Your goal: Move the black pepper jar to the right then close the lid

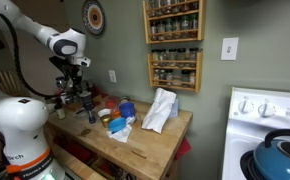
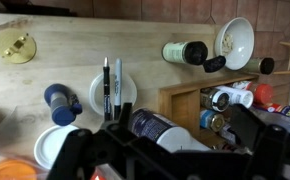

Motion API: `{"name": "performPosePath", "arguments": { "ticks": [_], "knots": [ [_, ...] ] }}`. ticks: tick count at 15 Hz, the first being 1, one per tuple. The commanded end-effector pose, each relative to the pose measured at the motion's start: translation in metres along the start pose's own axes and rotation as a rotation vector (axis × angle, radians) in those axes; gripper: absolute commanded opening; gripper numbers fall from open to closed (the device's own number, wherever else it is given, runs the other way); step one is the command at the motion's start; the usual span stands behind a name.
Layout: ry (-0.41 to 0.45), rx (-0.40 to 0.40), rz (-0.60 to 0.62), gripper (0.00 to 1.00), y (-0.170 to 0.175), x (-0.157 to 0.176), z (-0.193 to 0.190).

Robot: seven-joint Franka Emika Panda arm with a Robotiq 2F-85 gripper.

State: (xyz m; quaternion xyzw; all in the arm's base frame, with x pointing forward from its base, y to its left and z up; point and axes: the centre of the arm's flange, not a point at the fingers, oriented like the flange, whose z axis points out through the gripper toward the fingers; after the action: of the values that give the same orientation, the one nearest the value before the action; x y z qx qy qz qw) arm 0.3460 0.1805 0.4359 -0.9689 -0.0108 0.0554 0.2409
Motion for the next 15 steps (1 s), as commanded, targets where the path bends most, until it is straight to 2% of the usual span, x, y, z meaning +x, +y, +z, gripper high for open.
{"name": "performPosePath", "arguments": {
  "ticks": [1,5,8,11,15],
  "knots": [
    [-0.018,-0.008,0.005,1.0,-0.003,0.005,0.008],
    [-0.004,-0.005,0.002,1.0,-0.002,0.008,0.002],
    [-0.051,0.024,0.048,1.0,-0.016,0.012,0.037],
    [-0.09,0.073,0.205,1.0,-0.037,0.013,0.077],
    [-0.061,0.106,0.418,1.0,-0.056,0.015,0.129]
  ]
}}
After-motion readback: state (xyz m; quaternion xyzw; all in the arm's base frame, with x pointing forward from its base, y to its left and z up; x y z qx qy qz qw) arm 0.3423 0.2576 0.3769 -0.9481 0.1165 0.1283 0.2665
